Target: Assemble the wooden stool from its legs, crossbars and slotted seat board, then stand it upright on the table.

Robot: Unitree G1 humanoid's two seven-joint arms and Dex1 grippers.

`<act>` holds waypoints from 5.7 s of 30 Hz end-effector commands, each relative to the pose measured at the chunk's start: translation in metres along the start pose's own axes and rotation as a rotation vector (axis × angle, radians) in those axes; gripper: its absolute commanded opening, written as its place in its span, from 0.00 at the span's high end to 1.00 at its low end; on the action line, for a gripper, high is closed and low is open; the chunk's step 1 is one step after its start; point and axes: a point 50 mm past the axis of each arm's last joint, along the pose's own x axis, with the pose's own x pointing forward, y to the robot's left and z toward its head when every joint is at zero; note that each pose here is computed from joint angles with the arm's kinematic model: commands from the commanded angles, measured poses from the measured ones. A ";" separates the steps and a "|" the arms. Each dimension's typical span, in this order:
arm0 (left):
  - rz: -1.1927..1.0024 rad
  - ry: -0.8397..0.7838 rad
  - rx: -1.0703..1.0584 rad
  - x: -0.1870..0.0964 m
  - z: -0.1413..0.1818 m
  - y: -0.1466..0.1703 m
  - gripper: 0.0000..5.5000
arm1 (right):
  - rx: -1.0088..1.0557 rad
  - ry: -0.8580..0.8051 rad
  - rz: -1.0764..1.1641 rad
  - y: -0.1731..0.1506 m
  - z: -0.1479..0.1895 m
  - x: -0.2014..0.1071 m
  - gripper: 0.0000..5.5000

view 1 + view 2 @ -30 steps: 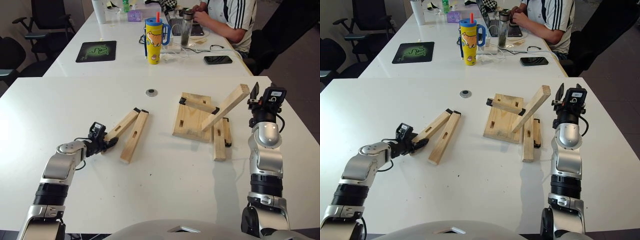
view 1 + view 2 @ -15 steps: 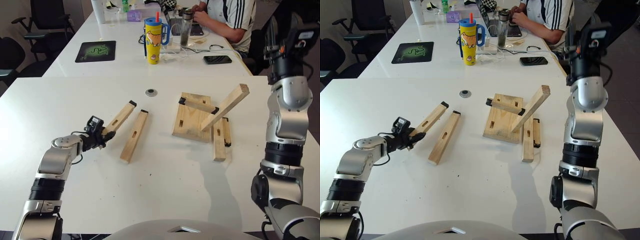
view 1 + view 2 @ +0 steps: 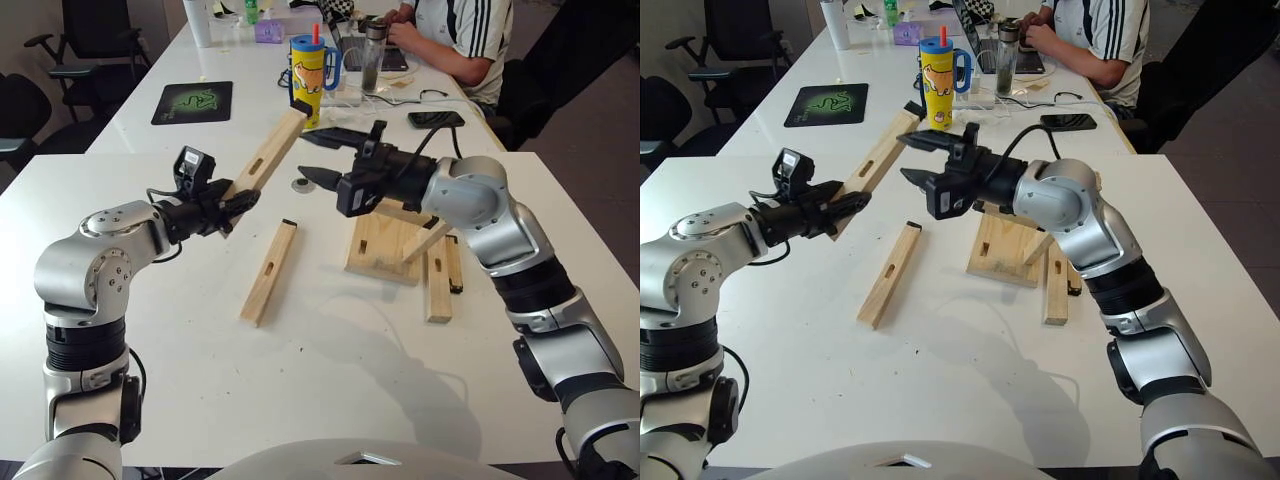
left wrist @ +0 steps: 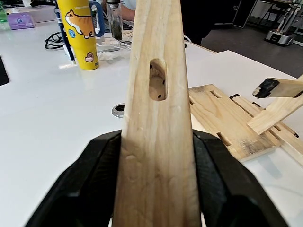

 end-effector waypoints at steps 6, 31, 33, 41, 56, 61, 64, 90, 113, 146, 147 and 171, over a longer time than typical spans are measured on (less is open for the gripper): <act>-0.061 -0.025 0.012 -0.001 0.013 -0.014 0.62 | -0.097 0.137 0.018 0.013 -0.020 0.020 0.55; -0.065 -0.038 -0.026 0.005 0.017 -0.027 0.62 | -0.280 0.266 -0.119 -0.004 -0.039 0.059 0.65; -0.067 -0.039 -0.028 0.004 0.017 -0.027 0.62 | -0.279 0.265 -0.115 -0.004 -0.040 0.059 0.71; -0.082 -0.053 -0.042 0.003 0.017 -0.026 0.62 | -0.280 0.253 -0.105 -0.006 -0.044 0.057 0.77; 0.028 -0.320 -0.155 -0.015 0.038 -0.010 0.44 | -0.312 0.291 -0.121 -0.029 -0.055 0.056 0.81; 0.159 -0.584 -0.427 -0.036 0.052 0.026 0.44 | -0.277 0.356 -0.171 -0.041 -0.066 0.052 0.81; 0.197 -0.603 -0.546 -0.035 0.040 0.029 0.44 | -0.214 0.425 -0.252 -0.051 -0.073 0.049 0.81; 0.149 -0.666 -0.576 0.065 0.081 -0.066 0.44 | 0.560 0.533 -0.676 -0.036 -0.064 0.081 0.81; 0.075 -0.800 -0.679 0.060 0.117 -0.069 0.44 | 0.650 0.569 -0.735 -0.016 -0.064 0.087 0.81; 0.055 -0.811 -0.722 0.061 0.121 -0.071 0.44 | 0.652 0.541 -0.769 -0.020 -0.058 0.092 0.81; 0.063 -0.812 -0.722 0.062 0.121 -0.070 0.44 | 0.651 0.537 -0.774 -0.021 -0.058 0.093 0.81; 0.319 -0.907 -0.557 0.054 0.125 -0.052 0.73 | 0.579 0.470 -0.786 -0.011 -0.039 0.099 0.81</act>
